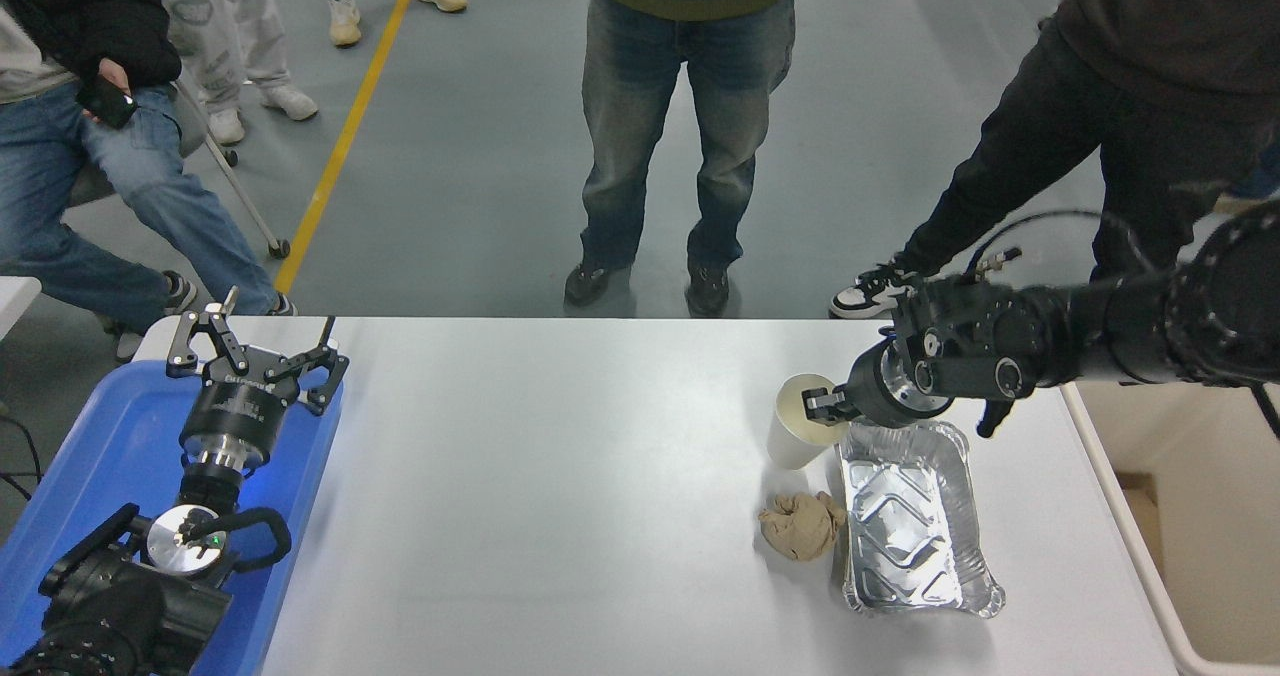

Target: Pick up paper cup place in dustbin

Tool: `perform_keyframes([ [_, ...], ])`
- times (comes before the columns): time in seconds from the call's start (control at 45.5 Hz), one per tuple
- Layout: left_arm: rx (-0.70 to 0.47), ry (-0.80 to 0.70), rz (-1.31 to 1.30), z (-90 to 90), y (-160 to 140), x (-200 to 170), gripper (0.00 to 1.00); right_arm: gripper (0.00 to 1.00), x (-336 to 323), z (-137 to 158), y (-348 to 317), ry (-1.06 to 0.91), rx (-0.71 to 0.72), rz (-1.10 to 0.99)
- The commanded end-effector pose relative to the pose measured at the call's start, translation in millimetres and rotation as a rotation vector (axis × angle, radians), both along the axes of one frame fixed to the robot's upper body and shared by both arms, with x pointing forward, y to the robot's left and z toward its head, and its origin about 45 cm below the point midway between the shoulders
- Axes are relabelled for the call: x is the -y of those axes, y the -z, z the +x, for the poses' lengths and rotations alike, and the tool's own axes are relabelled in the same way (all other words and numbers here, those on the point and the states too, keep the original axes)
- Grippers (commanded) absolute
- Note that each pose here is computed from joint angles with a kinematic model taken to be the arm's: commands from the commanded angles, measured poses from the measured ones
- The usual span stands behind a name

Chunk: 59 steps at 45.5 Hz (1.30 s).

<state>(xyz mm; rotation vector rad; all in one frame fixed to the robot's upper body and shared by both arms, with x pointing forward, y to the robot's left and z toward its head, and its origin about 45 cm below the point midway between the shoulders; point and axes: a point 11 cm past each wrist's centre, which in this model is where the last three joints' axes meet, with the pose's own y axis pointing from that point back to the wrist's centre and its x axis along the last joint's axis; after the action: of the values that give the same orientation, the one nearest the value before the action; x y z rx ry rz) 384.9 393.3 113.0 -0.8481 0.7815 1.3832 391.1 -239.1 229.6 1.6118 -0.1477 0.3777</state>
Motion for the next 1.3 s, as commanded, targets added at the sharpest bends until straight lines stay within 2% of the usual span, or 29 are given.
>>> perform_keyframes([
  [0.0, -0.002, -0.001, 0.002, -0.8, 1, -1, 0.99, 0.00, 6, -38, -127, 0.019, -0.089, 0.035],
  [0.11, -0.003, 0.000, 0.002, -0.8, 1, -1, 0.99, 0.00, -10, -51, -184, 0.050, -0.112, 0.105],
  [0.22, -0.001, 0.001, 0.002, -0.3, 0, -1, 0.99, 0.00, -23, -55, -223, 0.031, -0.056, 0.120],
  [0.396, -0.001, 0.000, 0.001, -0.3, 0, -1, 0.99, 0.00, -16, -64, -228, 0.040, -0.050, 0.056],
  [0.659, 0.000, -0.002, 0.001, -0.3, 0, -1, 0.99, 0.00, 13, -59, -228, 0.105, -0.013, 0.006],
  [0.791, 0.000, -0.002, 0.001, -0.3, 0, -1, 0.99, 0.00, 65, -51, -222, 0.176, 0.076, -0.091],
  [1.011, 0.001, -0.003, 0.001, -0.3, 0, -1, 0.99, 0.00, 217, -43, -184, 0.321, 0.232, -0.392],
  [1.099, 0.001, -0.004, 0.000, -0.3, 0, -1, 0.99, 0.00, 274, -47, -162, 0.364, 0.283, -0.501],
  [1.275, 0.000, -0.006, -0.001, -0.5, 0, -2, 0.99, 0.00, 348, -63, -115, 0.458, 0.317, -0.566],
])
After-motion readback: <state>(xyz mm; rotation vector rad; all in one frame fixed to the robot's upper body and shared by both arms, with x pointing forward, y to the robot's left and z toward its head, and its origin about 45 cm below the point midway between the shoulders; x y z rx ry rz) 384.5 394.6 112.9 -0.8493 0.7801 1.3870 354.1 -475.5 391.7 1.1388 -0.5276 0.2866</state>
